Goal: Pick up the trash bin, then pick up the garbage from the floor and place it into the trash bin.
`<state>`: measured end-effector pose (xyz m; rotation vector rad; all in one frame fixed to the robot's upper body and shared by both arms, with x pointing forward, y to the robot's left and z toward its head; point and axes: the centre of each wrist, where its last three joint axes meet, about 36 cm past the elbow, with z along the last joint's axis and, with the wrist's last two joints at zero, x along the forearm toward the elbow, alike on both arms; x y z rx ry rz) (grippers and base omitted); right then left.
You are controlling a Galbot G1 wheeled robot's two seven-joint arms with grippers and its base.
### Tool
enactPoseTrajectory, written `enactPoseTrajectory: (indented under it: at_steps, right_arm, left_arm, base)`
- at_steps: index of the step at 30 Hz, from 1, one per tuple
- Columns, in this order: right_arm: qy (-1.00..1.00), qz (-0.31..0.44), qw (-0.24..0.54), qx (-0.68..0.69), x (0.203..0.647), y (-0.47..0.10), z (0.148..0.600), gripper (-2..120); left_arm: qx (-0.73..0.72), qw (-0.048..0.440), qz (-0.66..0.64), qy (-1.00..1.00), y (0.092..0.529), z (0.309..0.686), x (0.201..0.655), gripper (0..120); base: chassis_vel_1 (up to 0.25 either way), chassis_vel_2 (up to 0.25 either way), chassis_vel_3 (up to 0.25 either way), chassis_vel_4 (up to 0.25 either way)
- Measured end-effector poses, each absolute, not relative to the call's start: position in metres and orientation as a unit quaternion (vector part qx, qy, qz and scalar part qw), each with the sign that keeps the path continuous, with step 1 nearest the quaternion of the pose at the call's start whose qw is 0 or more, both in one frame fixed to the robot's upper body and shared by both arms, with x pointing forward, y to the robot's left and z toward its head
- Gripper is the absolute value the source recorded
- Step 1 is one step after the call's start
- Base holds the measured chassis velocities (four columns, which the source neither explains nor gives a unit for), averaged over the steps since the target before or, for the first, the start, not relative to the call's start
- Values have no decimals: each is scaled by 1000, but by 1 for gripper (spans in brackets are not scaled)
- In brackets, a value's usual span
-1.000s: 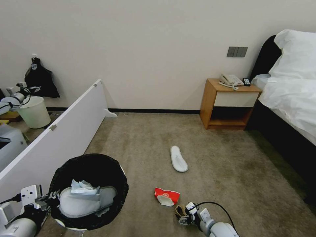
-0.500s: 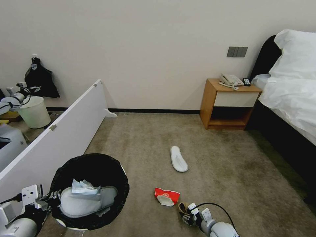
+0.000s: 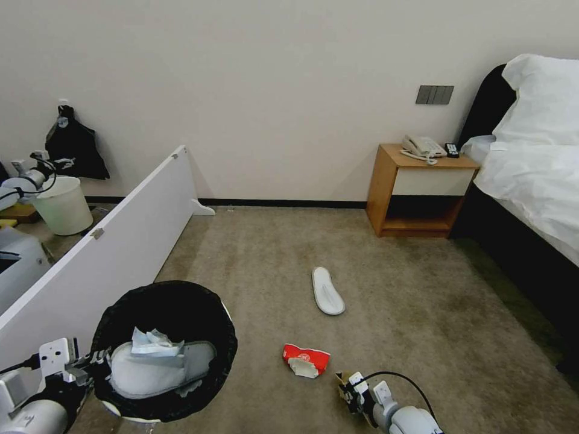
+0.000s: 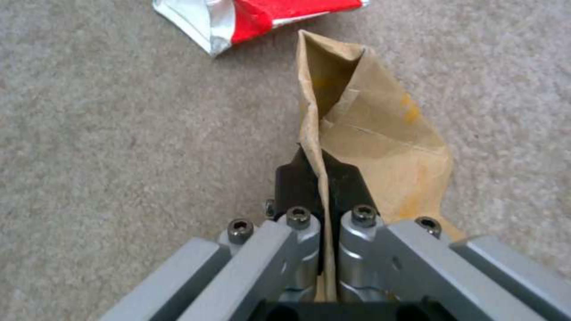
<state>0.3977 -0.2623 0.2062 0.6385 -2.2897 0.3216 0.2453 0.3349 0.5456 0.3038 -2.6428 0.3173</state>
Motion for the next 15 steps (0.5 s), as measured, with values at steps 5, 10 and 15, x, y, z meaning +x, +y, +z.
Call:
enactPoseTrajectory:
  at_steps: [5, 10, 15]
  right_arm:
    - [-898, 134, 340, 244, 401, -274, 227, 0]
    - [-915, 149, 291, 238, 406, -286, 253, 0]
    - [-938, 140, 218, 229, 418, -291, 295, 0]
  left_arm:
    - [109, 229, 114, -960, 335, 546, 246, 2]
    - [107, 231, 116, -960, 334, 545, 246, 2]
    - [106, 232, 115, -960, 334, 544, 246, 2]
  base:
    - [0, 0, 0, 0]
    - [0, 0, 0, 0]
    - [0, 0, 0, 0]
